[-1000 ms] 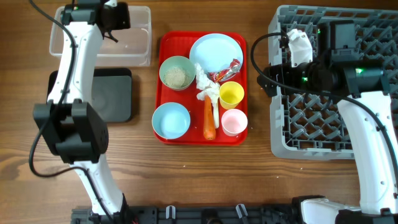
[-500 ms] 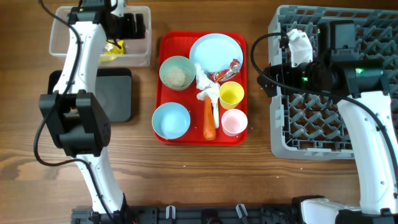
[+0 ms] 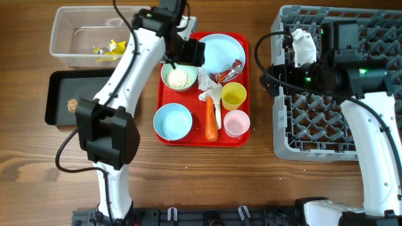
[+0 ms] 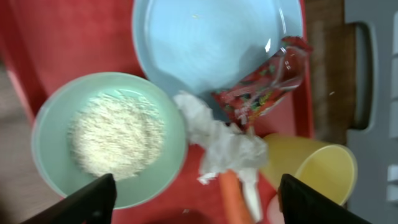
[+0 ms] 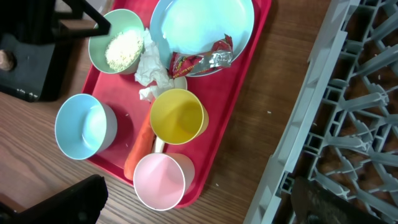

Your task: Sort waste into correct bins and load items into the dishwasher rack

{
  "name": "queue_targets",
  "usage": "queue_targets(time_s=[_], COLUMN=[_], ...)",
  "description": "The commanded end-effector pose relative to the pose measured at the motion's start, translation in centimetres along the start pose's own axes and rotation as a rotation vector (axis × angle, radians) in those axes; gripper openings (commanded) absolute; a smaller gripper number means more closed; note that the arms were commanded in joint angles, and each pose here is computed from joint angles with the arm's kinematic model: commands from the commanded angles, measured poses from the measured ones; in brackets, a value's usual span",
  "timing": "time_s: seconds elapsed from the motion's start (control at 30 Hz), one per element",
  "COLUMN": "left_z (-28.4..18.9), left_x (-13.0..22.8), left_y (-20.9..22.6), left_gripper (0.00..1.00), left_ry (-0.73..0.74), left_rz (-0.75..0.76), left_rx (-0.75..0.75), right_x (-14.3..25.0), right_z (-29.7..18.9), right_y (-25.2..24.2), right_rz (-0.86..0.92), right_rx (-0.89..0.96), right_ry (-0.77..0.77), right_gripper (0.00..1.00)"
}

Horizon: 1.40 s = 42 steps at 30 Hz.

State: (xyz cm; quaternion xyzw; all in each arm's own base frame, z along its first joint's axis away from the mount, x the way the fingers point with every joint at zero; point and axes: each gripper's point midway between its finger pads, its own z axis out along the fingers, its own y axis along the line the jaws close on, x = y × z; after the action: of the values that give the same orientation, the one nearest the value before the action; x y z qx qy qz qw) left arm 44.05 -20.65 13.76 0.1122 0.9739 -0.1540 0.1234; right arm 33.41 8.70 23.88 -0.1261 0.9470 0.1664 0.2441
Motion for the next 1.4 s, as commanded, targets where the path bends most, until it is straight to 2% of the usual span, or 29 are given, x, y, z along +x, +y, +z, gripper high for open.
queue_targets(time_s=[0.0,0.33,0.6,0.73,1.07,1.37], left_z=[1.6,6.5,7.9,8.5,9.8,9.9], left_x=[1.1,3.2,4.4,4.4,5.4,5.7], left_y=[-1.5,-4.4,-3.5,-3.0,-4.0,-4.7], left_gripper=[0.81,0.80,0.77,0.71,0.57,0.54], left_ry=[0.024,0.025,0.013,-0.006,0.004,0.004], left_rz=[-0.158,-0.203,-0.240,-0.284,-0.259,-0.239], left_rx=[0.012,0.023,-0.083,-0.094,-0.088,-0.093], right_x=[0.2,0.3,0.3,0.4,0.3,0.3], right_z=[0.4,0.4,0.4,0.4,0.4,0.4], right_y=[0.0,0.0,0.0,0.0,0.0,0.0], right_rz=[0.014,0.014,0.015,0.016,0.015,0.016], right_rx=[0.006,0.006,0.006,0.006,0.005,0.006], right_ry=[0.013,0.015,0.017,0.018,0.017,0.018], right_gripper=[0.97,0.97,0.97,0.97,0.97,0.97])
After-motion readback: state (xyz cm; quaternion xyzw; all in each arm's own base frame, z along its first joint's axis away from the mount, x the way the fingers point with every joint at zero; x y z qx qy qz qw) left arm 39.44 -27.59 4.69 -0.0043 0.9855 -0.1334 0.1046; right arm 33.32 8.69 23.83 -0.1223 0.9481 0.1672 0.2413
